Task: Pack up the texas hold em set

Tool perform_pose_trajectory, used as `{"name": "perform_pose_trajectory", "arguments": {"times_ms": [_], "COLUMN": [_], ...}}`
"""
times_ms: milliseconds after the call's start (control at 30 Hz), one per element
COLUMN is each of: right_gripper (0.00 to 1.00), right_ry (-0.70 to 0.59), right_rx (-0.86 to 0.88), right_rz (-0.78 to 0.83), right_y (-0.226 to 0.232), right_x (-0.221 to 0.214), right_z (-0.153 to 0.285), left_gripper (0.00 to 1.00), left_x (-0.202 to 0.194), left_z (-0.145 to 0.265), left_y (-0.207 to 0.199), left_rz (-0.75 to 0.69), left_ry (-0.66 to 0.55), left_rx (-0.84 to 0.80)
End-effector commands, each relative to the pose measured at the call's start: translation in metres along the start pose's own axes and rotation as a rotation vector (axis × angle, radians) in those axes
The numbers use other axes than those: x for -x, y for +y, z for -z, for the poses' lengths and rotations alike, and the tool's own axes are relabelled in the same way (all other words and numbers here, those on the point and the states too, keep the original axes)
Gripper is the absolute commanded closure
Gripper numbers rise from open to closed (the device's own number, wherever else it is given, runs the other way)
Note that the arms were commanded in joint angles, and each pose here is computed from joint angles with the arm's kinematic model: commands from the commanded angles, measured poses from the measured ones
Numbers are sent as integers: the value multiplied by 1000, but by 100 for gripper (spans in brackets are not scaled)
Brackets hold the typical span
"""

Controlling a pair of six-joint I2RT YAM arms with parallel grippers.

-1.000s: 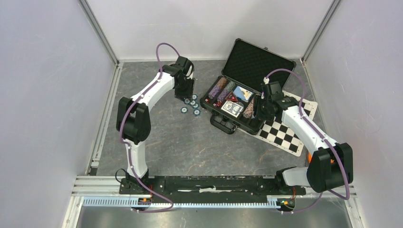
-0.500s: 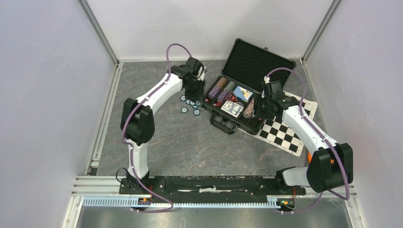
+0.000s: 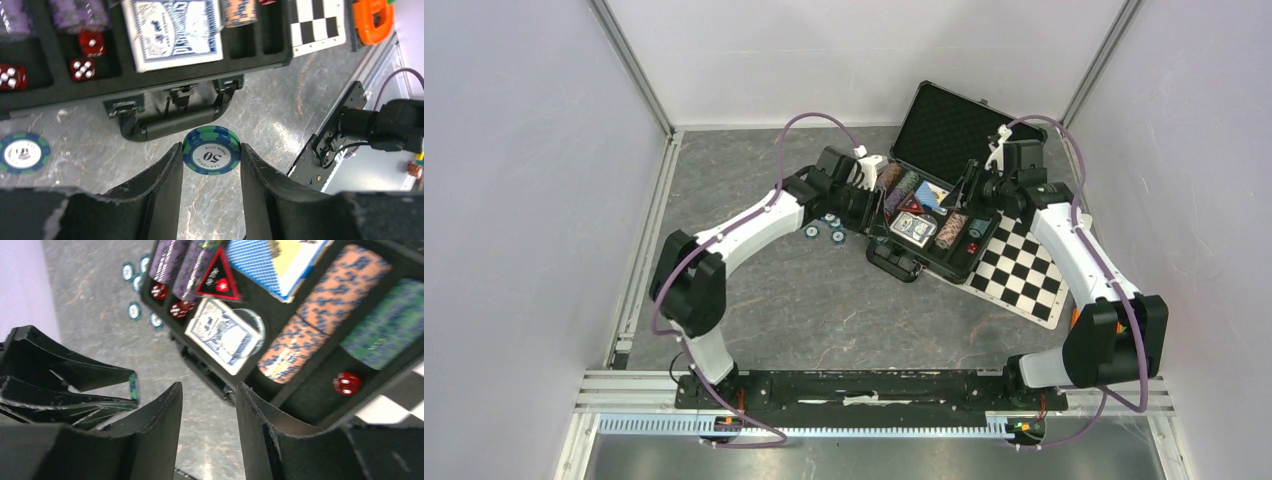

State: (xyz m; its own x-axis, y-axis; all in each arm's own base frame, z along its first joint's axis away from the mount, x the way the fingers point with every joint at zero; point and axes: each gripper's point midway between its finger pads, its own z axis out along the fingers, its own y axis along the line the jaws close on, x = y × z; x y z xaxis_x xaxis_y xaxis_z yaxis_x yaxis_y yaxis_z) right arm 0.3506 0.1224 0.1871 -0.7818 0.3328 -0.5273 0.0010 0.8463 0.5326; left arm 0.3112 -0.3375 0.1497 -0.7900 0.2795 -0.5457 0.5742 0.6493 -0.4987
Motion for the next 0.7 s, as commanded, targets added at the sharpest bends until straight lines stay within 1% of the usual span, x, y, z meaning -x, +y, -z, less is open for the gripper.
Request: {"name": "perform_pose_trajectory", "arguments": {"times_ms": [0, 100, 167, 333, 400, 500, 667], "right_gripper": [51, 51, 51, 51, 51, 52, 52], "right_ry": [75, 119, 151, 210, 234, 262, 291], "right_rx": [209, 252, 265, 280, 264, 260, 272], "right_rz": [-79, -98, -103, -92, -95, -100, -93], "right_y": [45, 54, 58, 71, 70, 71, 77], "right_x": [0, -6, -11, -26, -34, -46, -54], "right_z": [4, 4, 4, 3, 2, -2, -4], "left_gripper": [72, 73, 72, 73, 73, 73, 73], "left_x": [38, 30, 27, 26, 28, 31, 28], "left_z": [18, 15, 12, 5, 4, 4, 1], "left_y": [-54, -70, -74, -72, -72, -72, -67], "left_rz": [-275, -404, -467, -495, -535, -557, -595], "left_ry": [-243, -271, -276, -246, -247, -249, -207], "left_rx": [-198, -244, -232, -214, -209, -203, -173]}}
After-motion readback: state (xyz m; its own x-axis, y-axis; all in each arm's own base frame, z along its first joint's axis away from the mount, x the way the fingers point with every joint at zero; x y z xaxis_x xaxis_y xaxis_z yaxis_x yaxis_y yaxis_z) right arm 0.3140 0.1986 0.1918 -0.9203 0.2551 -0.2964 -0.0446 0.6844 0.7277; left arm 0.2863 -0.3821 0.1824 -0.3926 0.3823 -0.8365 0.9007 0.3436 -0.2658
